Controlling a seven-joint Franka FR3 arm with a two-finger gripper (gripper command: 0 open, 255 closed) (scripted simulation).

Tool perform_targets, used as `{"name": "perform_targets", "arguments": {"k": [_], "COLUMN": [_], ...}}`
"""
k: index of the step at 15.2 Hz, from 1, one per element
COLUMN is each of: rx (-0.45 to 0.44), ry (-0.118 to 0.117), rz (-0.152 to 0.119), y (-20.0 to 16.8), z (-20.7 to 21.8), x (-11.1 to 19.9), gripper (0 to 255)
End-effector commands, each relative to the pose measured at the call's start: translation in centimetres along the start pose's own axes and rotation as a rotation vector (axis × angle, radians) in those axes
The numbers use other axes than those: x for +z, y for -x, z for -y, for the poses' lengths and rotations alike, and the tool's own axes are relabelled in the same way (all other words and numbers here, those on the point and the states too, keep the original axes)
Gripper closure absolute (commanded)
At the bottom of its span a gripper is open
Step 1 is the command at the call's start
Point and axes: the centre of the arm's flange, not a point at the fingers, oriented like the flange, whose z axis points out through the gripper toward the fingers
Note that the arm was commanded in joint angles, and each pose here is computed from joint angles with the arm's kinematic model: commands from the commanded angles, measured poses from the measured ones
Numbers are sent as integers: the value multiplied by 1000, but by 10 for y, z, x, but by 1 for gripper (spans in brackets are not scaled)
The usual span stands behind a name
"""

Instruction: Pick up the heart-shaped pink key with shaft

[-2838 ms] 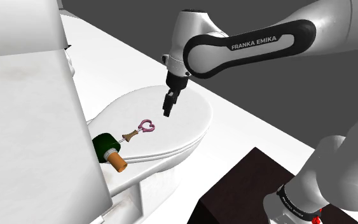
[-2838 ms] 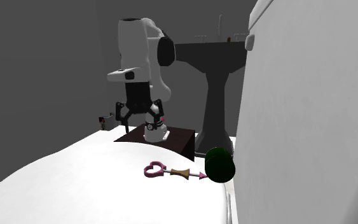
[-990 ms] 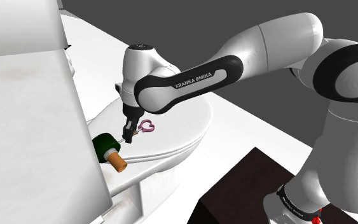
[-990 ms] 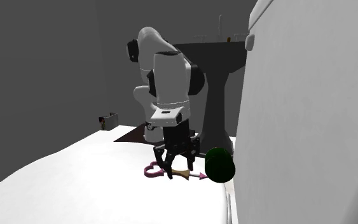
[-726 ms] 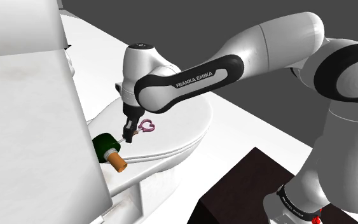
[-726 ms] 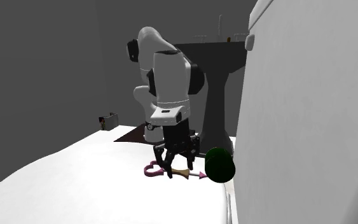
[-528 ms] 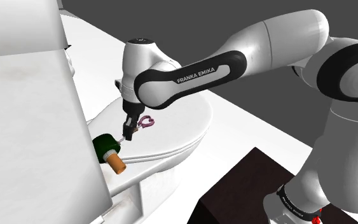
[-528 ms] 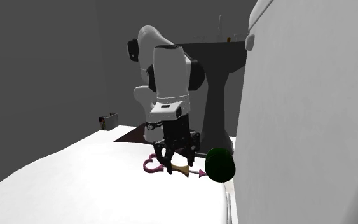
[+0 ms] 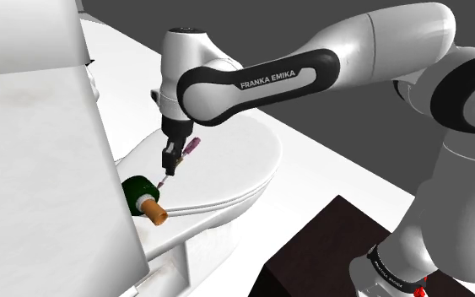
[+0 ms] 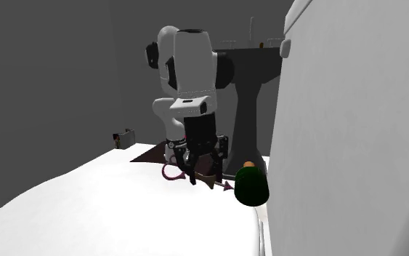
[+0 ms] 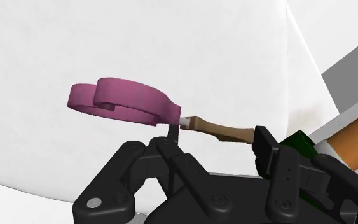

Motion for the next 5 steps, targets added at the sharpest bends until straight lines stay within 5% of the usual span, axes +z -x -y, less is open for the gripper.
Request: {"name": "perform_targets", "arguments": {"k": [1, 5], "rx": [-2, -2], "ry": [-1, -1], "rz": [-1, -1], "y": [-1, -2], "z": [2, 3], "x": [-10, -22], "gripper": [255, 255]}}
